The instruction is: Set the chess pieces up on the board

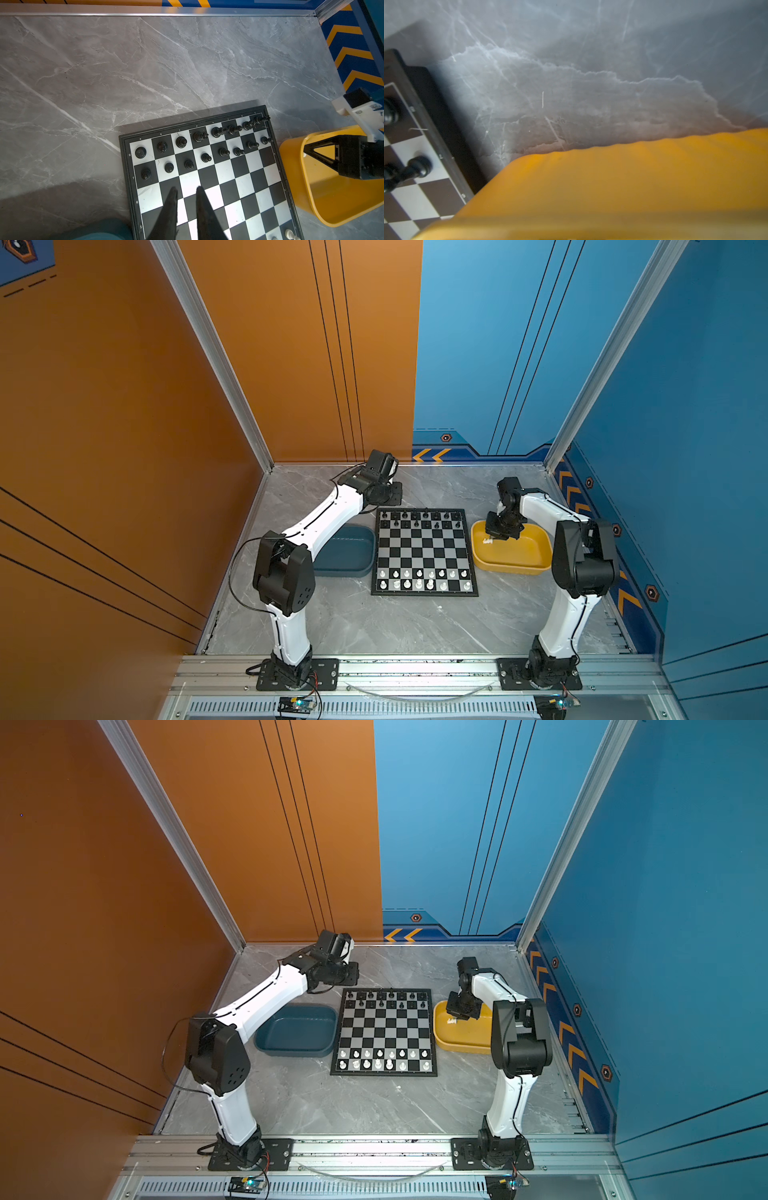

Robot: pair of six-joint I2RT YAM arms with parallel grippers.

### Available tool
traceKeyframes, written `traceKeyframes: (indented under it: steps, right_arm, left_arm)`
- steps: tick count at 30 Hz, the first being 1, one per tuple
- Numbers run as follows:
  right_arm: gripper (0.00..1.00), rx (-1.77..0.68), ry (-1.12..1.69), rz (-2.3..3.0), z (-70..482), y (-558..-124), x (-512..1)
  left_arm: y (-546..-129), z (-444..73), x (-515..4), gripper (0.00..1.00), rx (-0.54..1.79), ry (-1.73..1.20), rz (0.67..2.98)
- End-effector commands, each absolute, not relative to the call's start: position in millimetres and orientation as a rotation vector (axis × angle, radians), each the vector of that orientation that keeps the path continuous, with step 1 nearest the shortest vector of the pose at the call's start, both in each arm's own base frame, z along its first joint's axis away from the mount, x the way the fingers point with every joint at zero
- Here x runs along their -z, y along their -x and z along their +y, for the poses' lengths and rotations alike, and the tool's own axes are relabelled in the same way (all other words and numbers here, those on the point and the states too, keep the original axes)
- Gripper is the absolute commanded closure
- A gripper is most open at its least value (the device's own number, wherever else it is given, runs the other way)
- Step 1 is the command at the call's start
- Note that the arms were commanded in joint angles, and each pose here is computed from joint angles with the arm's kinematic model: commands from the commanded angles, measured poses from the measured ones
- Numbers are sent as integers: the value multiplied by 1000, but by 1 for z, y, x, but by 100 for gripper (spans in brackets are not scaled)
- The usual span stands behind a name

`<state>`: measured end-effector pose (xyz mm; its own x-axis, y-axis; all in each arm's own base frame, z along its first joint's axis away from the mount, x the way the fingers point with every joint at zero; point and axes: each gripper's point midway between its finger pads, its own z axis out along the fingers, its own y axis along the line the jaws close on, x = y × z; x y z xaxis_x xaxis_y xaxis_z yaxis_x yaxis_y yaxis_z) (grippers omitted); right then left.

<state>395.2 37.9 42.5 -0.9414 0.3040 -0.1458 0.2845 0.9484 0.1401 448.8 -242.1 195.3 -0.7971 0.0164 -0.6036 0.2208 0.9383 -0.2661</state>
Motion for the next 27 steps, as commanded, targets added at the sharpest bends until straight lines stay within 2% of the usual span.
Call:
traceKeyframes:
  steps: [1, 9, 14, 18, 27]
  right_arm:
    - [88, -132, -448, 2935, 36, -386, -56]
    - [86, -129, -458, 2903, 34, -382, -71]
    - [72, -112, -492, 2873, 39, -373, -78]
    - [66, -101, -565, 2829, 41, -365, -80]
    - [65, -75, -757, 2677, 37, -364, -77]
  left_arm:
    - [-452, -244, -199, 81, 459, -160, 2456]
    - [-451, -246, -198, 81, 471, -165, 2460]
    - [-451, -248, -197, 81, 480, -171, 2465]
    - [-451, -250, -195, 81, 490, -180, 2468]
    - [-451, -256, -194, 81, 535, -202, 2467]
